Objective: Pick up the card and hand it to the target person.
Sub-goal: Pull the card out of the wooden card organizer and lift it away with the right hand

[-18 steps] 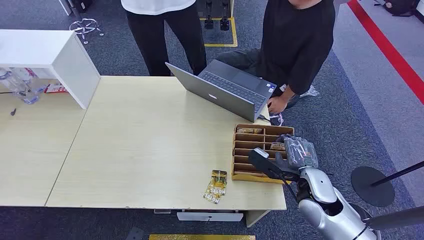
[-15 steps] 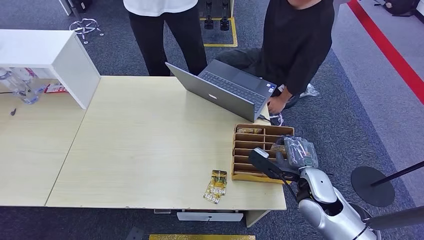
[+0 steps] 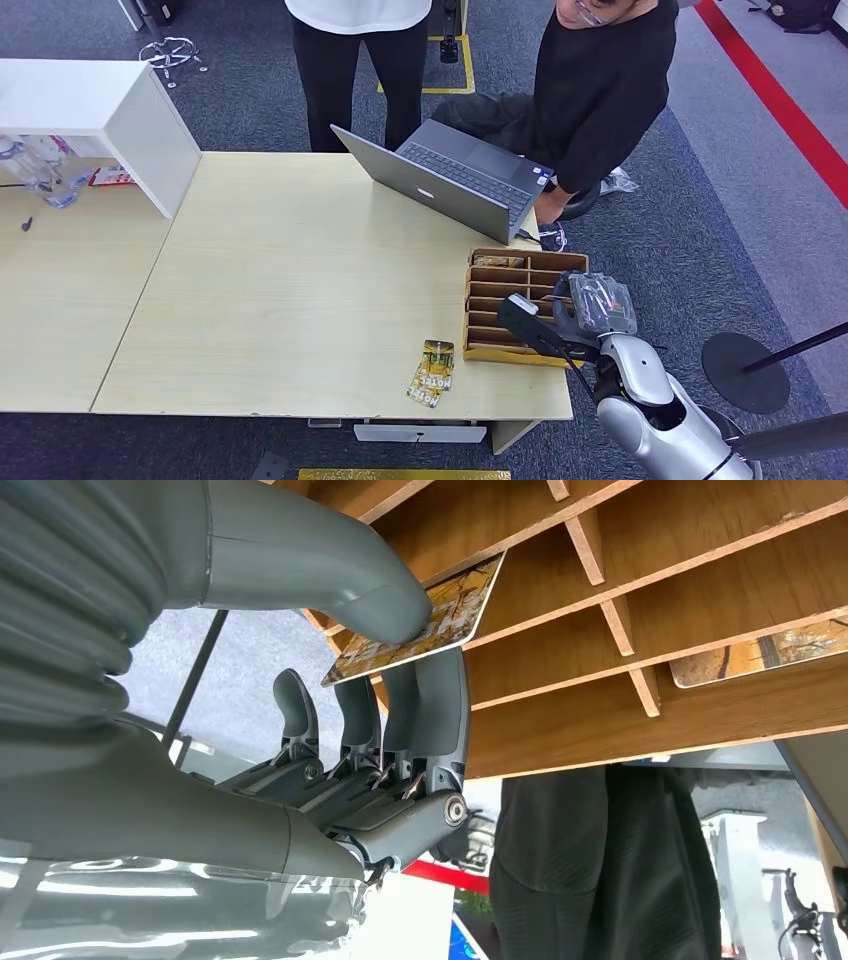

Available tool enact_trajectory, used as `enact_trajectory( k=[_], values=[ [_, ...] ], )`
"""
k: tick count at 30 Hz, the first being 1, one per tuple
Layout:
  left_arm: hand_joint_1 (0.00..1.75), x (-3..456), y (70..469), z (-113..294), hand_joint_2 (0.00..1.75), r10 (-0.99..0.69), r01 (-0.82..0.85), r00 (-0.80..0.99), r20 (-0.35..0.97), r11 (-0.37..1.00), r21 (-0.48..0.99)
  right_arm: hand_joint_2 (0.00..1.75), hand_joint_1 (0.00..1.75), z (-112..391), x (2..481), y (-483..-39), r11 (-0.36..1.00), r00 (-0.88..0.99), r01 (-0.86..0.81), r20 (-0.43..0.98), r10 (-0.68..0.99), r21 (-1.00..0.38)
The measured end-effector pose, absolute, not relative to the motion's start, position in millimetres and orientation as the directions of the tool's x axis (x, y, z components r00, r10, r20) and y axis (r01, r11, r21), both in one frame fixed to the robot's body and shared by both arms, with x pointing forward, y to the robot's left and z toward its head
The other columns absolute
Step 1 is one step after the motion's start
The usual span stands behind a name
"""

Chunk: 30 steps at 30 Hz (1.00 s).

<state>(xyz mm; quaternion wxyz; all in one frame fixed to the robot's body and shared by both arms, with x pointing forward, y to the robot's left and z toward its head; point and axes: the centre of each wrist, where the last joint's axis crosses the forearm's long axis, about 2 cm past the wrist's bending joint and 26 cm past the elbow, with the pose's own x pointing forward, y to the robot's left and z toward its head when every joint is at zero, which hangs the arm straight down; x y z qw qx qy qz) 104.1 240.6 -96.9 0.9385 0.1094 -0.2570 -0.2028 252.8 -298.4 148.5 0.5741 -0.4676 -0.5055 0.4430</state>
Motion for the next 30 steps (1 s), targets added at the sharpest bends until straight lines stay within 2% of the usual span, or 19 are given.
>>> enact_trajectory(
  k=[9, 11, 21, 30],
  values=[
    [0.0, 104.3, 237.7, -96.6, 0.0, -0.437, 0.327, 0.785, 0.439, 0.894, 0.306, 1.75, 1.52, 147.6, 253.8, -298.9, 0.155, 0.089, -0.023, 0.153, 0.984, -0.988],
    [0.0, 104.3, 237.5, -96.6, 0.0, -0.438, 0.327, 0.784, 0.439, 0.894, 0.306, 1.75, 1.54, 148.0, 254.2, -298.8, 0.15, 0.088, -0.013, 0.148, 0.985, -0.989],
    [0.0, 104.3, 237.4, -96.6, 0.0, -0.438, 0.327, 0.783, 0.441, 0.894, 0.306, 1.75, 1.54, 153.9, 253.5, -295.4, 0.118, 0.075, 0.03, 0.12, 0.99, -0.993],
    [0.0, 104.2, 237.5, -96.6, 0.0, -0.438, 0.327, 0.782, 0.443, 0.894, 0.306, 1.75, 1.45, 167.1, 250.8, -289.6, 0.102, 0.047, 0.087, 0.106, 0.993, -0.991]
  ],
)
